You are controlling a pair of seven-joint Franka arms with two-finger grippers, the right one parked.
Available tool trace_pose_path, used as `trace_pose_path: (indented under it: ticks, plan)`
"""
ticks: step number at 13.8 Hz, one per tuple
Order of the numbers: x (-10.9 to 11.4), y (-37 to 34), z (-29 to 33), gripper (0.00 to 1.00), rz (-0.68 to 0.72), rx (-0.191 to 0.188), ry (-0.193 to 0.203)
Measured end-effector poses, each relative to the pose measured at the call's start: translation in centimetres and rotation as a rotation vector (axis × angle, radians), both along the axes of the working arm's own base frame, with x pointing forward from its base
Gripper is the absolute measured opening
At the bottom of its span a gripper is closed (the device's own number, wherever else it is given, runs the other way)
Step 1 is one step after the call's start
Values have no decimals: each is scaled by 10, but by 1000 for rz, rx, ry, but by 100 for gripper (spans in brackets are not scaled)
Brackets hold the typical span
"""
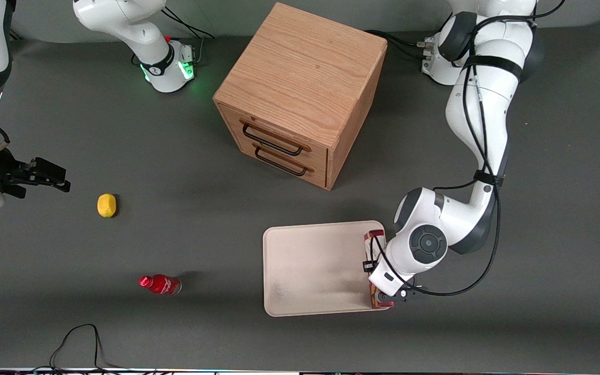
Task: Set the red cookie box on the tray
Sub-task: 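Set the box down on the tray and open the left gripper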
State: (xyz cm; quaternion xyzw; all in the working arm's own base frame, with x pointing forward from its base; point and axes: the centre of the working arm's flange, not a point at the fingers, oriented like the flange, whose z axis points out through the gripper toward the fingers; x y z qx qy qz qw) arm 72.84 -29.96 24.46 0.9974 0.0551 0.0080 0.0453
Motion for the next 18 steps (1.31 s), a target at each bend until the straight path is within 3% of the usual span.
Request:
trace_pose_path:
  ticks: [8,11,14,18]
  plan:
    - [2,0,4,99,1,-4,-14]
    - [1,4,29,100,1,5,-6]
    - [-9,13,90,100,-2,39,37]
    - [-39,32,165,100,-26,72,40]
